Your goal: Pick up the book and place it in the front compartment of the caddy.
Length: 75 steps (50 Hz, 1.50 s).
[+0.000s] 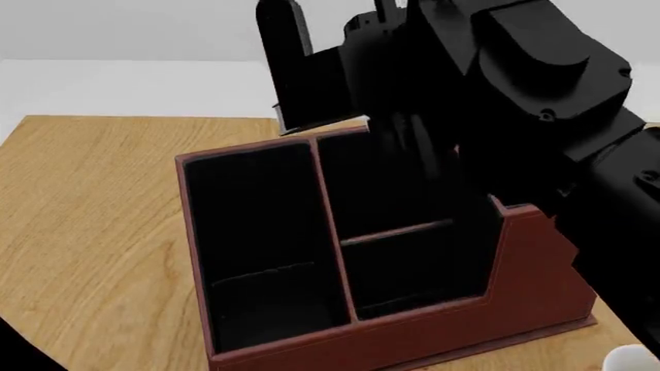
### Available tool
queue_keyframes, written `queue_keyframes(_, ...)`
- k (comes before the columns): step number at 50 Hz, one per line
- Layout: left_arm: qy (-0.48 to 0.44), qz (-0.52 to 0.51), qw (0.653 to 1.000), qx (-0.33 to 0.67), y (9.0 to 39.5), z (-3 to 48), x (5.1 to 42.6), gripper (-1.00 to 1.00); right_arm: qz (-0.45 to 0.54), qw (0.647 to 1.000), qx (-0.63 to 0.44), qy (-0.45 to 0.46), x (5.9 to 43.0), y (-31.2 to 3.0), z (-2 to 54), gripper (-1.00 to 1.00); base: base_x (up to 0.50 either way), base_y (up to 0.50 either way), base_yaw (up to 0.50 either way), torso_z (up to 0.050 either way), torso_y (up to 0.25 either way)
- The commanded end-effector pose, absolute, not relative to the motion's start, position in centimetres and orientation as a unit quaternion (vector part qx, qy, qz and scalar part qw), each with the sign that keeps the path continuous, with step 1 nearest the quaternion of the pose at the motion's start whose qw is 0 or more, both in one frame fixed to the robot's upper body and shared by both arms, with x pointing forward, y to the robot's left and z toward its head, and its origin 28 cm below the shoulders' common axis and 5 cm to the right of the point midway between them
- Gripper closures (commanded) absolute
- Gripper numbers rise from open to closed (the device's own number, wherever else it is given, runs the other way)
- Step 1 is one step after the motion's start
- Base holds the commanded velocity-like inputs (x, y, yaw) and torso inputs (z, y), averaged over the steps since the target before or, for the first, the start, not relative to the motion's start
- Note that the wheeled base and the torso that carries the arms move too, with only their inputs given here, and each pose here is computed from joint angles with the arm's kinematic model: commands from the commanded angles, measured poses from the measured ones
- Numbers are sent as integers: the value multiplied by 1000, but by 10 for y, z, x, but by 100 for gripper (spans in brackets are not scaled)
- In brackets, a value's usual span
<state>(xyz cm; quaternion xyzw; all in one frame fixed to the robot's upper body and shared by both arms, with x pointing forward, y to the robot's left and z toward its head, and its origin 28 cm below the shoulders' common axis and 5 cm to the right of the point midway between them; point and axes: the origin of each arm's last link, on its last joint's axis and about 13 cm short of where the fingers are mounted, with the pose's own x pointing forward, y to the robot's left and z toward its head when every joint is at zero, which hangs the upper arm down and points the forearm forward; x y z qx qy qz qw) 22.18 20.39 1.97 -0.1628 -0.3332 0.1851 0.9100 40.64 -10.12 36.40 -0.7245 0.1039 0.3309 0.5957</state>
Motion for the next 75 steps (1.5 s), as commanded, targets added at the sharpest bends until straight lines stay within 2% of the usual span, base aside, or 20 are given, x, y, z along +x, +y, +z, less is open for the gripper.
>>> queue_keyframes(1, -333, 188, 910, -159, 204, 20, 222, -100, 304, 595, -737, 105, 417, -107, 357, 100, 0, 0, 0, 0, 0)
queue_keyframes(28, -330, 196, 910, -158, 204, 19, 222, -100, 289, 597, -730, 163, 425, -118, 325, 100, 0, 0, 0, 1, 2)
queue_keyframes(75, -325, 202, 910, -158, 204, 17, 222, -100, 278, 593, -716, 241, 442, -104, 289, 100, 0, 0, 0, 0, 1)
